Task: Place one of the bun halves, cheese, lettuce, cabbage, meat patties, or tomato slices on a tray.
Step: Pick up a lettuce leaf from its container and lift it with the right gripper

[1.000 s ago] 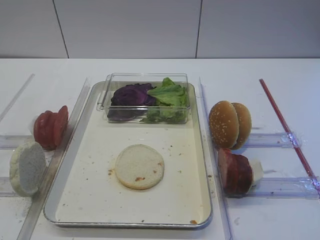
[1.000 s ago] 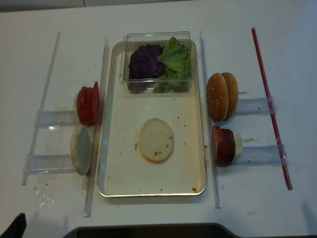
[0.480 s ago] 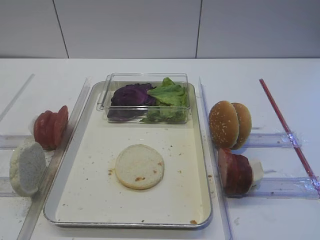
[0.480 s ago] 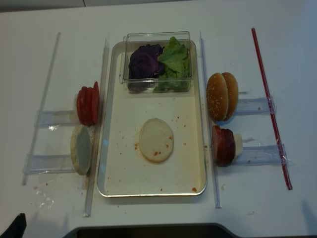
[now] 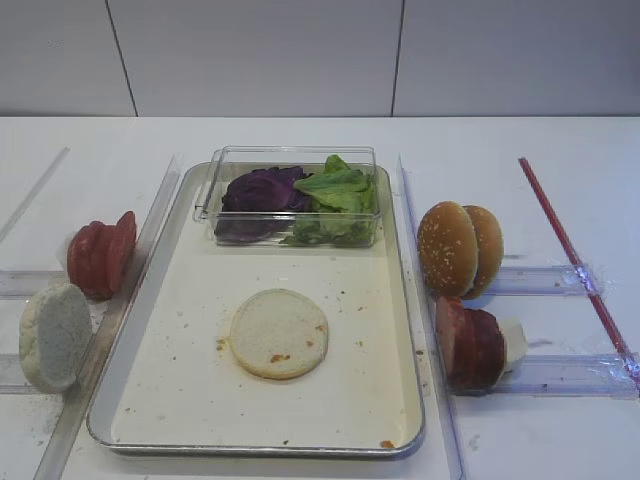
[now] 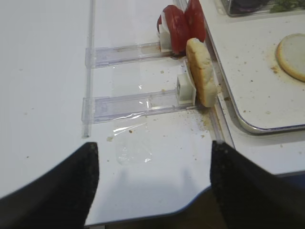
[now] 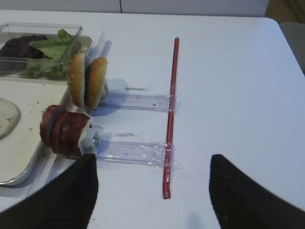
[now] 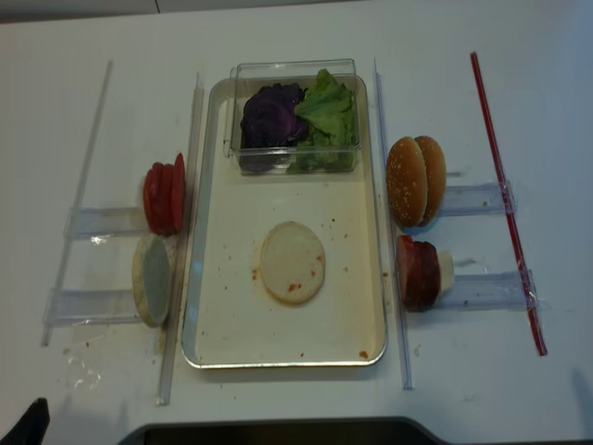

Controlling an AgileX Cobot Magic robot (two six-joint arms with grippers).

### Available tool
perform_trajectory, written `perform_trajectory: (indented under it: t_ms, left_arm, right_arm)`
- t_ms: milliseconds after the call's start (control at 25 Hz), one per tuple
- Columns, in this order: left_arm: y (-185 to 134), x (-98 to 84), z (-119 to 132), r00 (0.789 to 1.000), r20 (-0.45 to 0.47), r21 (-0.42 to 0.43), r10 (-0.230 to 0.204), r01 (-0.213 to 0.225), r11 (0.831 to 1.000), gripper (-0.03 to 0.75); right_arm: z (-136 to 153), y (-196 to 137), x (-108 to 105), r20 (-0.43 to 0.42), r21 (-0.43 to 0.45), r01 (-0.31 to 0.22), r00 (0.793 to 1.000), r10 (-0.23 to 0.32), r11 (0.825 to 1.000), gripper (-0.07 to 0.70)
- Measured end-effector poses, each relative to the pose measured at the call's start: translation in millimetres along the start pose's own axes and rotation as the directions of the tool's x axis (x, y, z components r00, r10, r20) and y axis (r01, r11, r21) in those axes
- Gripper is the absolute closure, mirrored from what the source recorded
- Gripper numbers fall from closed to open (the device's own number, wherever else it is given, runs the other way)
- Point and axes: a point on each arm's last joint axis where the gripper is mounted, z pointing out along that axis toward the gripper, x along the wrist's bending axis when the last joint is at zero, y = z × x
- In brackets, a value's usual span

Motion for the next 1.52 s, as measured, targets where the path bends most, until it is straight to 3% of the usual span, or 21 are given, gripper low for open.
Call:
perform_trajectory:
  t_ms: [160,520,760,1160,1320,1520]
  left_arm:
    - [0.0,0.0,0.0,1.0,0.0,0.0,0.0,0.0,1.0,0.262]
    - [0.0,0.0,0.0,1.0,0.0,0.0,0.0,0.0,1.0,0.263]
    - [0.0,0.0,0.0,1.0,0.0,0.0,0.0,0.0,1.0,0.263]
    - [0.0,0.0,0.0,1.0,0.0,0.0,0.0,0.0,1.0,0.263]
    - [0.0,0.0,0.0,1.0,0.0,0.0,-0.004,0.004,1.0,0.263]
    - [0.0,0.0,0.0,1.0,0.0,0.0,-0.004,0.004,1.0,0.263]
  right_arm:
    - [-7.0,15.0,4.2,-0.035,-0.012,-0.012,0.999,0.011,1.0,0.12]
    - [14.6,72.6,2.0,-0.042,0.187,-0.006,0.999,0.014,0.982,0.12]
    - [23.8,118.5,2.0,-0.061,0.219,0.018,0.998,-0.005,0.976,0.12]
    - [54.7,184.3,7.5,-0.17,0.255,0.181,0.975,-0.14,0.95,0.12]
    - [77.2,206.8,11.4,-0.213,0.304,0.218,0.964,-0.157,0.927,0.12]
    - [111.9,232.9,23.5,-0.291,0.324,0.311,0.931,-0.218,0.893,0.12]
